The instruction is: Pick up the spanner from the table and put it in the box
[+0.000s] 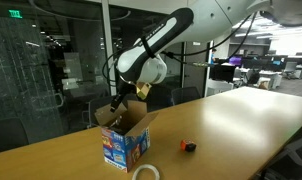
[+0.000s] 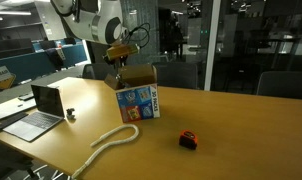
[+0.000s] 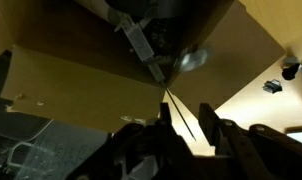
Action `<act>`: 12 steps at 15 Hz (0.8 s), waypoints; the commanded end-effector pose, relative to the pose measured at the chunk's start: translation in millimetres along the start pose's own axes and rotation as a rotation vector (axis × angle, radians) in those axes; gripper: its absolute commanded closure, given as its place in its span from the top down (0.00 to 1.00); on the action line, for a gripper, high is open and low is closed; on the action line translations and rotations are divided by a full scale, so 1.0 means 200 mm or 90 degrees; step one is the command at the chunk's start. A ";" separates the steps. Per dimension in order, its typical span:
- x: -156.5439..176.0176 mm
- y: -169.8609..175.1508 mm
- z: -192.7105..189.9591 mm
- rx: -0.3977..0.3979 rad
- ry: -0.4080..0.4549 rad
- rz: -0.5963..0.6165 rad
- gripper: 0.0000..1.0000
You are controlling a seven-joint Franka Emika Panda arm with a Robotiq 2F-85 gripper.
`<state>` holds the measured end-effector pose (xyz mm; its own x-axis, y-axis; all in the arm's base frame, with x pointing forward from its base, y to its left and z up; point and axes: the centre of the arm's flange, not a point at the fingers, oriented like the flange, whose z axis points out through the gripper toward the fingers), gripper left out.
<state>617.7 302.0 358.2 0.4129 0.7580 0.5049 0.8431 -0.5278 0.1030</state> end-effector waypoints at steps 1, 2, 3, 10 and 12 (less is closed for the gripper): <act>0.09 0.11 0.01 0.010 0.002 0.006 0.62; 0.09 0.12 0.01 0.013 0.005 0.005 0.63; 0.09 0.13 0.01 0.015 0.001 0.008 0.70; 0.04 0.11 -0.16 -0.006 -0.144 0.049 1.00; -0.04 0.10 -0.35 -0.050 -0.198 0.066 1.00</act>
<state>637.0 280.0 369.9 0.5257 0.7827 0.3332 0.8137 -0.5769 0.0712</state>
